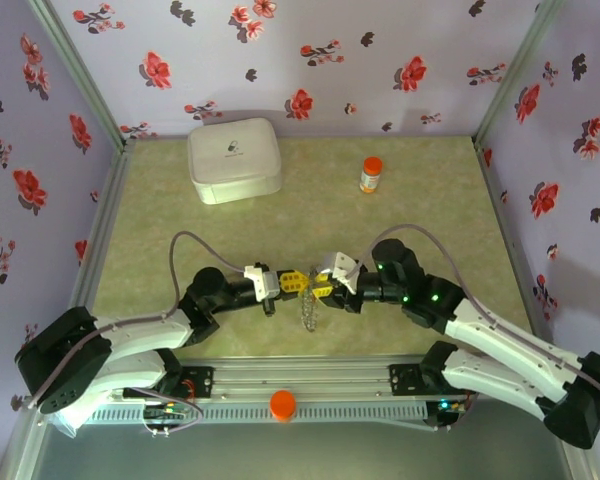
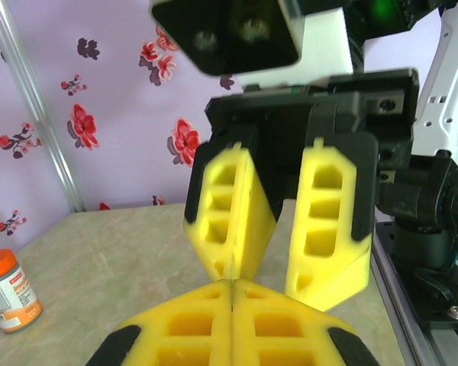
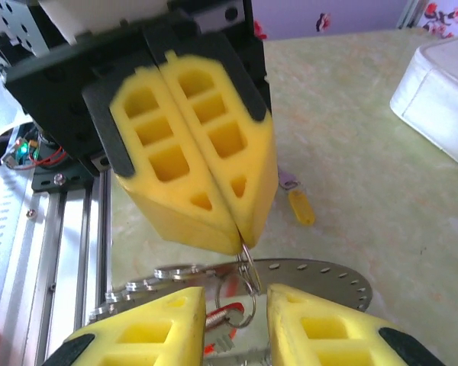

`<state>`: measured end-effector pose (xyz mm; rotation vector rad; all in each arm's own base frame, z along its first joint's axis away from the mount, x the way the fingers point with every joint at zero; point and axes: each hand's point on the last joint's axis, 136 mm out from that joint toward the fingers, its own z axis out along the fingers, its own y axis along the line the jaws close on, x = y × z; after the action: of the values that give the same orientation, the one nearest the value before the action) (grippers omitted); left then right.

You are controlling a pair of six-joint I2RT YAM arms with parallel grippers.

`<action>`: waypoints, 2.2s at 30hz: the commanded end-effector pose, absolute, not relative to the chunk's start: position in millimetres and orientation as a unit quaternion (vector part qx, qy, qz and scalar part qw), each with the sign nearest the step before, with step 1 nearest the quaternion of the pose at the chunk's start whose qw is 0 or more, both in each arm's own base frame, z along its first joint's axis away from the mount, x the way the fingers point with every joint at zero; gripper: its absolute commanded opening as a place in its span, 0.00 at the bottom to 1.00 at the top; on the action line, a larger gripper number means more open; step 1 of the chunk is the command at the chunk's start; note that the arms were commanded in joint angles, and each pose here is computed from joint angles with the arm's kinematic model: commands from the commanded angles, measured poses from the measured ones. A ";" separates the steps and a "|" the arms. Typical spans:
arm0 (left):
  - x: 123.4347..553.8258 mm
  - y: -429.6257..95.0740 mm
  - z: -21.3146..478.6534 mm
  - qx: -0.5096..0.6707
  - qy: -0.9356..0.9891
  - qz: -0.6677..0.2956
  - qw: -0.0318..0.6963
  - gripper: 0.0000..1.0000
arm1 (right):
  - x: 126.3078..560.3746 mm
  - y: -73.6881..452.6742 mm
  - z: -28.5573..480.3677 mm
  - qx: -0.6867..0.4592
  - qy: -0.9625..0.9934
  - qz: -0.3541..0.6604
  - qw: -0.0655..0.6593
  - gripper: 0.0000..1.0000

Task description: Put the keys on the keyring

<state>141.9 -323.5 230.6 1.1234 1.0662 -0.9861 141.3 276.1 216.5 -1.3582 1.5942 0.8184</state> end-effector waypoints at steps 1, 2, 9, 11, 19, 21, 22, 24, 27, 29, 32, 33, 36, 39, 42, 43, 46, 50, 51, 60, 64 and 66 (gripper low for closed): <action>141.2 -326.7 261.5 0.481 0.414 -0.424 0.646 0.00 | 142.8 278.1 216.0 -0.531 0.643 0.337 0.437 0.27; 141.5 -327.2 261.9 0.481 0.414 -0.424 0.646 0.00 | 143.6 278.8 217.2 -0.530 0.643 0.337 0.439 0.26; 140.3 -327.9 264.1 0.481 0.411 -0.426 0.647 0.00 | 148.3 284.0 214.8 -0.524 0.647 0.341 0.437 0.23; 141.2 -328.4 263.7 0.481 0.413 -0.426 0.645 0.00 | 148.2 287.1 218.6 -0.515 0.644 0.354 0.441 0.18; 147.7 -324.6 256.0 0.477 0.433 -0.405 0.648 0.06 | 144.4 284.3 218.3 -0.524 0.646 0.350 0.431 0.00; 149.3 -321.3 248.3 0.483 0.449 -0.391 0.643 0.37 | 143.2 280.1 214.3 -0.538 0.652 0.334 0.418 0.00; 149.3 -319.9 243.2 0.491 0.459 -0.382 0.635 0.43 | 142.0 277.7 212.8 -0.547 0.656 0.324 0.407 0.00; 148.6 -318.0 231.0 0.518 0.484 -0.359 0.606 0.49 | 140.0 273.6 209.8 -0.564 0.662 0.307 0.386 0.00; 146.3 -311.9 212.6 0.560 0.520 -0.326 0.557 0.48 | 138.1 267.9 204.7 -0.591 0.670 0.273 0.358 0.00; 143.5 -307.6 204.3 0.581 0.533 -0.312 0.530 0.45 | 137.4 267.7 204.2 -0.606 0.669 0.257 0.345 0.00; 139.1 -306.6 195.6 0.603 0.541 -0.308 0.499 0.44 | 134.0 271.9 205.9 -0.628 0.659 0.247 0.333 0.00; 137.8 -307.9 194.1 0.608 0.541 -0.311 0.491 0.43 | 133.3 273.5 206.4 -0.634 0.656 0.243 0.330 0.00; 133.9 -314.6 195.2 0.614 0.530 -0.329 0.483 0.38 | 131.1 277.8 205.5 -0.650 0.650 0.236 0.317 0.00; 134.1 -319.1 195.9 0.611 0.527 -0.342 0.482 0.36 | 131.1 281.7 205.2 -0.658 0.645 0.231 0.312 0.00; 133.2 -320.7 196.2 0.609 0.523 -0.349 0.484 0.35 | 131.2 285.2 204.7 -0.665 0.643 0.227 0.306 0.00; 133.6 -321.1 197.6 0.607 0.521 -0.351 0.487 0.34 | 131.4 286.2 204.1 -0.667 0.642 0.225 0.303 0.00; 133.8 -321.8 199.3 0.603 0.520 -0.355 0.489 0.31 | 130.3 289.9 201.7 -0.675 0.639 0.219 0.297 0.00; 133.7 -321.9 198.5 0.603 0.522 -0.357 0.487 0.25 | 130.6 294.4 201.6 -0.676 0.638 0.219 0.296 0.00; 133.6 -321.8 197.9 0.603 0.523 -0.357 0.486 0.24 | 130.2 295.7 202.7 -0.676 0.638 0.222 0.296 0.00; 133.5 -320.1 204.0 0.593 0.514 -0.360 0.503 0.00 | 134.4 295.0 221.4 -0.611 0.660 0.280 0.337 0.29; 136.4 -318.0 212.8 0.555 0.505 -0.380 0.541 0.00 | 139.9 280.9 227.7 -0.536 0.673 0.337 0.383 0.40; 136.6 -317.4 215.9 0.534 0.497 -0.395 0.558 0.00 | 138.9 275.9 224.4 -0.515 0.675 0.348 0.398 0.41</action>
<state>131.5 -316.3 184.2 1.3983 1.2810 -0.8951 141.0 269.7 212.0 -1.4281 1.7440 0.7507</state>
